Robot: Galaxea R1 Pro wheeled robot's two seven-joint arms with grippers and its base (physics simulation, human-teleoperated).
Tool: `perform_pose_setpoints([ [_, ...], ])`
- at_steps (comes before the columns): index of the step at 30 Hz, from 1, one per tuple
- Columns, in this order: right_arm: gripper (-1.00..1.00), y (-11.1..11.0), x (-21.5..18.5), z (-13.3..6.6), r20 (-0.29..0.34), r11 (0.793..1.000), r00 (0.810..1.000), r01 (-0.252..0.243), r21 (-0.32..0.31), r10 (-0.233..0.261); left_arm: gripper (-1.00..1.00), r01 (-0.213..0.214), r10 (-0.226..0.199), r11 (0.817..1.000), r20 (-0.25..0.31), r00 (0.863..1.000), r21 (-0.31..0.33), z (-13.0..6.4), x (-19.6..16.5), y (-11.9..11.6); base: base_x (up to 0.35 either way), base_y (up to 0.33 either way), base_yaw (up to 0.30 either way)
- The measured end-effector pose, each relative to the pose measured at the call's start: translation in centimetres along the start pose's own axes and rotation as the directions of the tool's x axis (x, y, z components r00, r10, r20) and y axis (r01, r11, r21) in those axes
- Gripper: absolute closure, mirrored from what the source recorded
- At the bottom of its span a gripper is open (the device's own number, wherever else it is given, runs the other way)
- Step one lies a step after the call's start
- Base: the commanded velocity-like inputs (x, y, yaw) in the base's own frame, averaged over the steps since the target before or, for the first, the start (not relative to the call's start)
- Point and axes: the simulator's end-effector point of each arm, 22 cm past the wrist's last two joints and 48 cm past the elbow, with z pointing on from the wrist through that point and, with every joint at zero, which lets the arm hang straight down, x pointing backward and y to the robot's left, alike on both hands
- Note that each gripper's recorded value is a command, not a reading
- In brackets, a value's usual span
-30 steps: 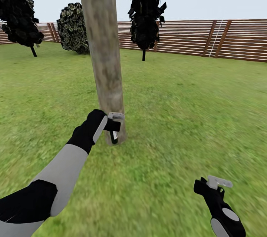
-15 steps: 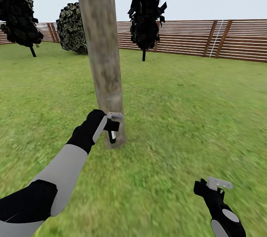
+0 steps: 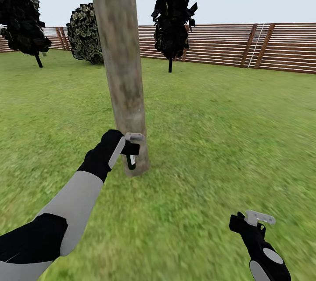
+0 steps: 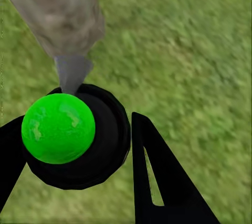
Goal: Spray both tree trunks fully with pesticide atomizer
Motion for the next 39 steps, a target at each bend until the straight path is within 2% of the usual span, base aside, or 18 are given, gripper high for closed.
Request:
perform_pose_setpoints([
  [4,1.00,0.0,0.0,0.0,0.001,1.000,1.000,0.000,0.000,0.000,1.00,0.033,-0.033,0.998,0.002,0.999,-0.051,-0.1,0.0,1.8,0.000,0.000,0.000],
  [9,1.00,0.0,0.0,0.0,0.001,1.000,1.000,0.000,0.000,0.000,1.00,0.055,-0.055,0.996,0.004,0.998,-0.068,-0.2,-0.1,2.5,0.000,0.000,0.000],
  [25,1.00,0.7,0.3,-0.2,-0.004,1.000,1.000,0.008,-0.015,-0.008,1.00,0.063,-0.063,0.995,0.002,0.998,-0.073,-0.1,0.1,2.8,0.000,0.000,0.000],
  [31,1.00,0.8,0.3,-0.2,-0.006,1.000,1.000,0.009,-0.016,-0.009,1.00,0.064,-0.063,0.995,0.006,0.998,-0.073,-0.2,-0.1,2.8,0.173,0.000,0.000],
  [39,1.00,0.8,0.4,-0.2,-0.007,1.000,1.000,0.008,-0.016,-0.008,1.00,0.062,-0.060,0.992,0.020,0.998,-0.108,-0.6,-0.7,2.9,0.024,0.000,0.000],
])
